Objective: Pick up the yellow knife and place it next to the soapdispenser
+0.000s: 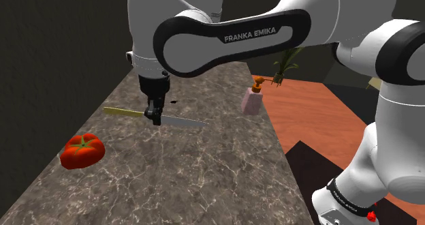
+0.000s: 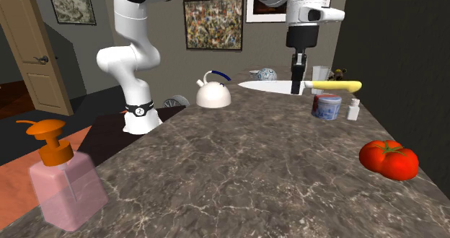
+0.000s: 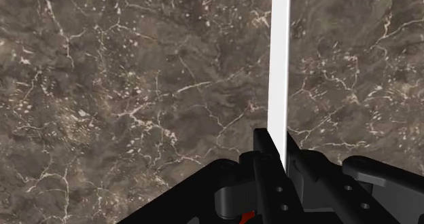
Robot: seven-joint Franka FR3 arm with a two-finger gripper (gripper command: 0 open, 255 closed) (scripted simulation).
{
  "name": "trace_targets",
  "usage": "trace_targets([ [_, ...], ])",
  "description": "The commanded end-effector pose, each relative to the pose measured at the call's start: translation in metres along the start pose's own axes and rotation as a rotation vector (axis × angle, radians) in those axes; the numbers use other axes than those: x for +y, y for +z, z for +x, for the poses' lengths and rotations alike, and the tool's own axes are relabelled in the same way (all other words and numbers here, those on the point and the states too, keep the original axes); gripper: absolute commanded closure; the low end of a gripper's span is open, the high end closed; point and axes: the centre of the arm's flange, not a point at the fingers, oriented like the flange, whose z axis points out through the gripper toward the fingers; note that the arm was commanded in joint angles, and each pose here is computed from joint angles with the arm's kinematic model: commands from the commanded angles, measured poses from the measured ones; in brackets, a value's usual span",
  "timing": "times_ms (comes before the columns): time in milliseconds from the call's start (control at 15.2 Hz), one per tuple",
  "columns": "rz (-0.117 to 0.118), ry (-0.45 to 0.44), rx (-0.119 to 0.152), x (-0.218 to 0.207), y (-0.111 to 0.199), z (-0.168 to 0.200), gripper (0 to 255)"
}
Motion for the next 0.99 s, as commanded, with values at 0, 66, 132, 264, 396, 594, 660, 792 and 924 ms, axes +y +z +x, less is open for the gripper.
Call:
trace_targets([
  [0, 0.0, 0.0, -0.001, -0.001, -0.01, 0.0, 255],
  [66, 0.0, 0.0, -0.001, -0.001, -0.015, 0.0, 255],
  [132, 0.0, 0.0, -0.001, -0.001, -0.02, 0.0, 255],
  [264, 0.0, 0.0, -0.001, -0.001, -0.031, 0.001, 255],
  [396, 0.0, 0.0, -0.001, -0.001, -0.041, 0.001, 255],
  [594, 0.0, 0.0, -0.001, -0.001, -0.057, 0.001, 255],
  [660, 0.0, 0.0, -0.001, -0.001, -0.062, 0.001, 255],
  [792, 0.0, 0.0, -0.001, -0.001, -0.073, 0.001, 255],
  [924, 0.0, 0.0, -0.001, -0.001, -0.083, 0.002, 255],
])
